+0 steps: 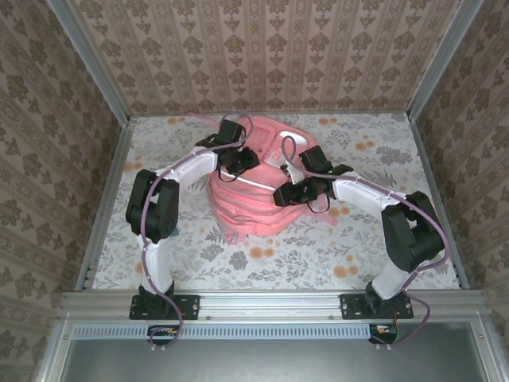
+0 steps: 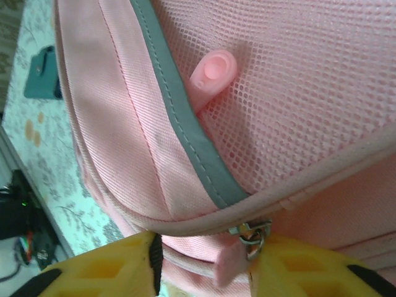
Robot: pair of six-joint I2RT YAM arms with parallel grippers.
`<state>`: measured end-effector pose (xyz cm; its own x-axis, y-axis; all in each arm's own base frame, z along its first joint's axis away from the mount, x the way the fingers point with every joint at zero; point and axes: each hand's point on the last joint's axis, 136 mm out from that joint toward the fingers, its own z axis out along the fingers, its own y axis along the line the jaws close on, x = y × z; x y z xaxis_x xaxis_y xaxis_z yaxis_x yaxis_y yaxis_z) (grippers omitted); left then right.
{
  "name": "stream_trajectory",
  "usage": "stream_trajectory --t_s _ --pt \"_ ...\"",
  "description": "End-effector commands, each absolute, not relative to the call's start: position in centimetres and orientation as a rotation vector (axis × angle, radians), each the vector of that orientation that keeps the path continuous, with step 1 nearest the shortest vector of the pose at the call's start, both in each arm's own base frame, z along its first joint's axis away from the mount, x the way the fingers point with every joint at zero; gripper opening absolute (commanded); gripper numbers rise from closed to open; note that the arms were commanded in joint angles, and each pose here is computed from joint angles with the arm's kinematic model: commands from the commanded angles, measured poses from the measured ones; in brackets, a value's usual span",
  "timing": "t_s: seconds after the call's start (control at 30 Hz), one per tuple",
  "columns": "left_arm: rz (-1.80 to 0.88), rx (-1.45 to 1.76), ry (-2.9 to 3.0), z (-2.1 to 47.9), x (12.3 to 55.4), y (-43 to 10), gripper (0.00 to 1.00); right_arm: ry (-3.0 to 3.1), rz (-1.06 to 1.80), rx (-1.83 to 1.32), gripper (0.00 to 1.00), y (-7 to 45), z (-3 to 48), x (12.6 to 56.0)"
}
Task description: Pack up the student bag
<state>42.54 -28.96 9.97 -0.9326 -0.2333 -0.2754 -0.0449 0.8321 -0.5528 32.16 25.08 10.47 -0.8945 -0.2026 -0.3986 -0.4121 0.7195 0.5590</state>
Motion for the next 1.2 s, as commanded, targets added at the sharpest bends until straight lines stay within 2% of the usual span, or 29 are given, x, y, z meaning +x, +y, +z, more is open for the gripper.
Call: stream_trajectory --t_s 0.0,0.13,0.3,0.63,0.9,0.93,1.0,1.03,1.17 --pt "-0.731 -0.249 2.727 7.7 42.5 -28.2 0.28 2.649 0.852 -0.485 0.31 24.5 9.9 32.6" --pt "-0.727 -0.256 2.731 7.4 42.7 -28.2 0.28 2.667 0.790 -0.496 0.10 24.4 9.7 32.4" --pt "-0.724 -0.269 2.736 7.1 42.7 -28.3 0.28 2.669 0.692 -0.504 0.00 24.2 9.7 32.2" --pt "-0.746 -0.388 2.706 5.9 43.1 -28.4 0.23 2.587 0.778 -0.750 0.00 28.7 11.8 27.5" --pt "-0.790 -0.440 2.673 6.0 43.5 -29.1 0.17 2.589 0.759 -0.774 0.00 29.3 11.7 26.7" --pt "-0.805 -0.429 2.663 6.4 43.6 -29.3 0.17 2.600 0.744 -0.747 0.04 29.0 11.6 26.9" --pt "-0.826 -0.388 2.648 7.6 43.6 -29.5 0.19 2.600 0.695 -0.640 0.25 28.1 11.9 27.6" --pt "-0.834 -0.365 2.636 8.4 43.6 -29.6 0.21 2.593 0.684 -0.586 0.30 27.6 12.2 28.0" --pt "-0.852 -0.229 2.594 12.4 42.3 -29.4 0.32 2.543 0.711 -0.330 0.57 25.0 14.3 28.9"
